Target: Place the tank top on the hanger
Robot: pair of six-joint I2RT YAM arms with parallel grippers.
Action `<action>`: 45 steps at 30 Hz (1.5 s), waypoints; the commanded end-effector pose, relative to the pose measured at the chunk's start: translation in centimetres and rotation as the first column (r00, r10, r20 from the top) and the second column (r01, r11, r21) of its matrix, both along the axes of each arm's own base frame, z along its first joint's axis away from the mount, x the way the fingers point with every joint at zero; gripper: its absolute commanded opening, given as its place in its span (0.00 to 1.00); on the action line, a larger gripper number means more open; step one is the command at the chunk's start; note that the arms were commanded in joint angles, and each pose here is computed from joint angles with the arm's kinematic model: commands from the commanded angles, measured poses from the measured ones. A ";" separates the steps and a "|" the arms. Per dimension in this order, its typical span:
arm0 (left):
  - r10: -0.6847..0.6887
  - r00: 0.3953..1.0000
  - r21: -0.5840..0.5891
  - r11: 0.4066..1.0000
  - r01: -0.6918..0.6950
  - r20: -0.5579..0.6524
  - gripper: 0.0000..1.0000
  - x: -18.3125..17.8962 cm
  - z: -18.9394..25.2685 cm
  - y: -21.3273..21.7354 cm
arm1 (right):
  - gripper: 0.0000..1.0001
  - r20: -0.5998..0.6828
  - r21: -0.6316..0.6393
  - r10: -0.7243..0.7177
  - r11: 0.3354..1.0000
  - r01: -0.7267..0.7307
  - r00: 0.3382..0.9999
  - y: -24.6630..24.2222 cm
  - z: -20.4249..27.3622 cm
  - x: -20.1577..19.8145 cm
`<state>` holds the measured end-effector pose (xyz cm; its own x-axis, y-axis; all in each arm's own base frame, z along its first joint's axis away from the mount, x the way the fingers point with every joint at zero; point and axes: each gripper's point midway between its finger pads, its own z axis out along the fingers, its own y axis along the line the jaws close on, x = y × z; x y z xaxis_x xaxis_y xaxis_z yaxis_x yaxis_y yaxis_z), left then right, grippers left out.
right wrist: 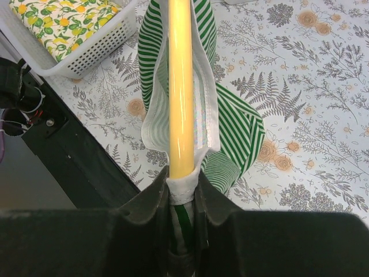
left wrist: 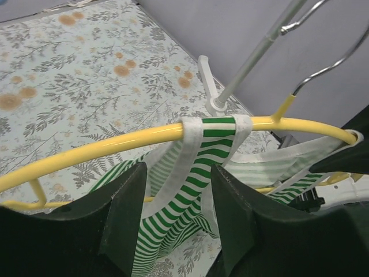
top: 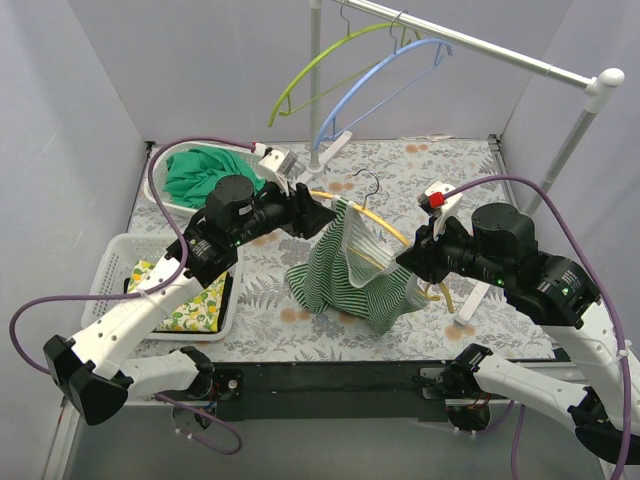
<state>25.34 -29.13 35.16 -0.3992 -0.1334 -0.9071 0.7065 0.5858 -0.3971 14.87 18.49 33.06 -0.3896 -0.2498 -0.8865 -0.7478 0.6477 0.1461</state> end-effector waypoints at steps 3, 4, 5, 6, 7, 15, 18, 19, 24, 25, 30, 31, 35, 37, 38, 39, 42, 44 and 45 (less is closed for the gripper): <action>-0.099 0.995 -0.061 0.993 0.100 0.025 0.47 -0.6 0.6 -1.5 | 0.01 0.072 0.076 0.010 0.997 -0.016 0.997 0.5 2.7 0.2; -0.102 0.995 -0.062 0.993 0.103 0.024 0.47 -0.6 0.4 -1.6 | 0.01 0.072 0.078 0.010 0.997 -0.015 0.997 0.5 2.7 0.2; -0.103 0.994 -0.067 0.992 0.104 0.026 0.47 -0.6 0.4 -1.7 | 0.01 0.074 0.078 0.011 0.997 -0.017 0.997 0.5 2.8 0.2; -0.105 0.994 -0.077 0.991 0.108 0.032 0.46 -0.6 0.4 -1.8 | 0.01 0.075 0.081 0.009 0.997 -0.015 0.997 0.5 2.9 0.2; -0.105 0.994 -0.084 0.991 0.108 0.040 0.41 -0.6 0.6 -1.8 | 0.01 0.076 0.083 0.007 0.996 -0.014 0.997 0.4 3.0 0.2; -0.071 0.996 -0.108 0.991 0.078 0.059 0.08 -0.3 1.1 -1.3 | 0.01 0.091 0.097 -0.018 0.995 0.009 0.996 -0.2 3.6 0.0; 0.015 0.998 -0.131 0.991 -0.007 0.065 0.00 0.5 1.6 -0.2 | 0.01 0.090 0.102 -0.033 0.995 0.023 0.995 -0.5 3.6 0.0; 0.040 0.997 -0.132 0.991 -0.032 0.062 0.00 0.7 1.6 0.1 | 0.01 0.089 0.102 -0.036 0.994 0.027 0.995 -0.6 3.7 0.0; 0.217 0.976 -0.138 0.967 -0.216 -0.003 0.00 3.2 1.4 2.3 | 0.01 0.085 0.111 -0.059 0.993 0.050 0.995 -1.2 3.8 -0.3; 0.221 0.975 -0.139 0.966 -0.220 -0.008 0.00 3.4 1.3 2.4 | 0.01 0.084 0.110 -0.059 0.993 0.050 0.995 -1.2 3.8 -0.3; 0.271 0.960 -0.125 0.952 -0.278 -0.075 0.00 4.8 0.3 2.6 | 0.01 0.075 0.117 -0.071 0.991 0.062 0.995 -1.6 4.2 -0.6; 0.275 0.958 -0.127 0.950 -0.284 -0.081 0.00 5.1 0.4 2.6 | 0.01 0.078 0.124 -0.078 0.990 0.068 0.994 -1.8 4.5 -0.7; 0.216 0.974 -0.150 0.963 -0.224 -0.068 0.46 4.4 1.5 1.9 | 0.01 0.073 0.124 -0.135 0.984 0.125 0.988 -3.0 5.1 -0.7; 0.178 0.983 -0.166 0.969 -0.183 -0.046 0.66 3.5 2.5 1.8 | 0.01 0.065 0.131 -0.156 0.980 0.147 0.986 -3.4 5.4 -0.9; 0.164 0.986 -0.176 0.970 -0.166 -0.029 0.69 3.1 3.3 1.8 | 0.01 0.061 0.137 -0.167 0.978 0.157 0.984 -3.6 5.5 -0.9; 0.146 0.989 -0.176 0.973 -0.147 -0.020 0.71 2.6 3.6 1.8 | 0.01 0.059 0.135 -0.194 0.974 0.184 0.979 -4.0 5.5 -0.8; 0.147 0.989 -0.183 0.973 -0.143 0.006 0.71 1.6 5.1 2.6 | 0.01 0.034 0.128 -0.258 0.959 0.252 0.965 -5.1 5.2 -0.6; 0.144 0.989 -0.193 0.972 -0.136 0.028 0.71 0.8 6.2 3.3 | 0.01 0.014 0.123 -0.309 0.944 0.305 0.951 -6.1 5.2 -0.7; 0.144 0.989 -0.192 0.972 -0.136 0.032 0.71 0.3 6.8 3.6 | 0.01 0.019 0.121 -0.355 0.929 0.350 0.935 -6.9 5.4 -0.4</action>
